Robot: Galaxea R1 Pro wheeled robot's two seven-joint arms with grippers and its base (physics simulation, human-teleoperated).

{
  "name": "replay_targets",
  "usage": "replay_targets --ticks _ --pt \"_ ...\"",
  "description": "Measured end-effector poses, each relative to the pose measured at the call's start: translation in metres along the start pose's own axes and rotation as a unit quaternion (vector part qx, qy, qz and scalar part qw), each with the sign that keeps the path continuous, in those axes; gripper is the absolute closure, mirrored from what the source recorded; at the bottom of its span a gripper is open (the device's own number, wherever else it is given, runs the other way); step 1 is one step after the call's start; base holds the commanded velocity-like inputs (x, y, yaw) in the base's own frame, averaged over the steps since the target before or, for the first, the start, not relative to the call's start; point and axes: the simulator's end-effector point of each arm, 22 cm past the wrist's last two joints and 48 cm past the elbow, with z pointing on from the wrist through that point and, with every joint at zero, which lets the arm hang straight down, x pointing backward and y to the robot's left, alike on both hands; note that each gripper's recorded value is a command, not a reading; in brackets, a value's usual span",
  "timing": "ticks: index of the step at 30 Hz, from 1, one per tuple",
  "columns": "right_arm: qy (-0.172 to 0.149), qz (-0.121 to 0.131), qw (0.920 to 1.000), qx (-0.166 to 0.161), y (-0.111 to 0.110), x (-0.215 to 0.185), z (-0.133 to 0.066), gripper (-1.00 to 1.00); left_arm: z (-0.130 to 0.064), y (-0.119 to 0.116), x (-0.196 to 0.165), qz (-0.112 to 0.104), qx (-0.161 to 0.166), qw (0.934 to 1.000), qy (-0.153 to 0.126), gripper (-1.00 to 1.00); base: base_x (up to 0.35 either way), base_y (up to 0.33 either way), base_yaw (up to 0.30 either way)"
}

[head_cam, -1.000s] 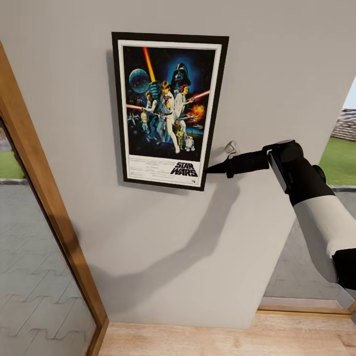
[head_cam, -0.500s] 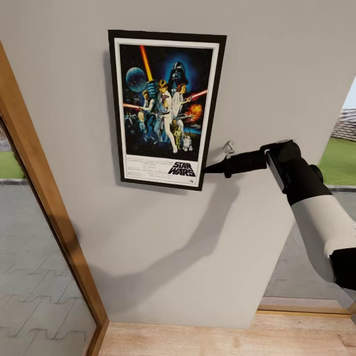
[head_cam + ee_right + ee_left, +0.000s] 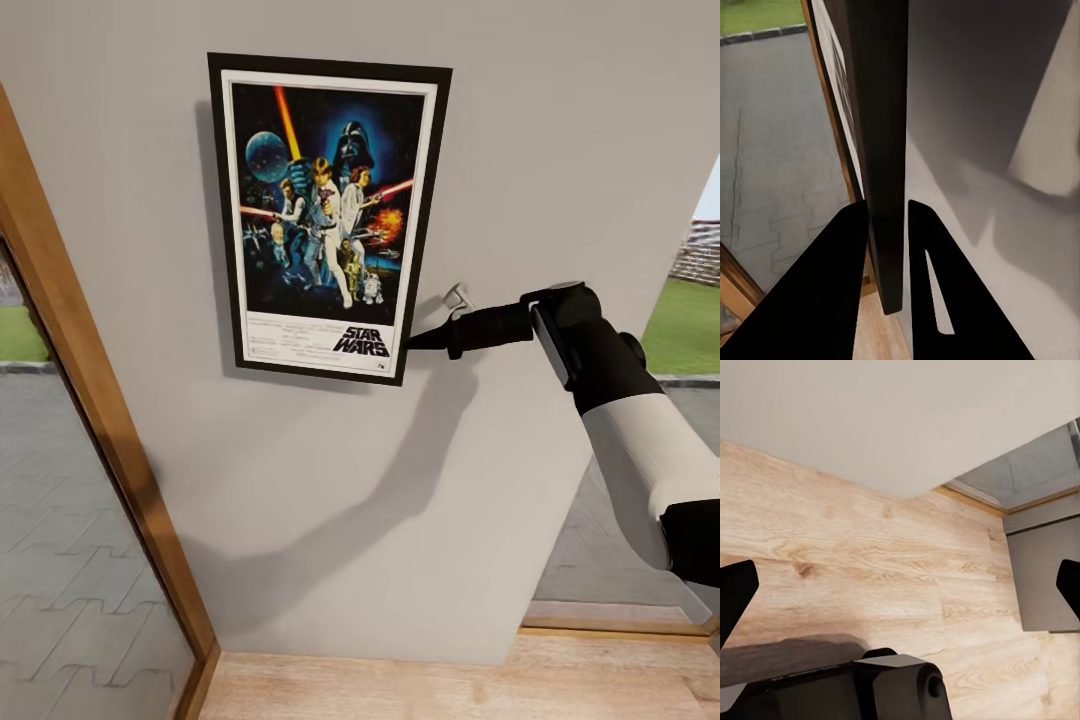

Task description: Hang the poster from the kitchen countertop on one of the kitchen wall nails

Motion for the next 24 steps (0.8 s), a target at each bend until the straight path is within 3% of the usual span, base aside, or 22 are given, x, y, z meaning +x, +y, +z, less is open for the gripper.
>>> replay_targets --ticks 24 --pt "0.000 0.000 1.0000 0.000 -0.0003 0.0001 -0.0002 1.00 -0.0004 0.0004 0.0001 0.000 0.000 1.0000 0.000 -1.00 0.000 0.000 0.000"
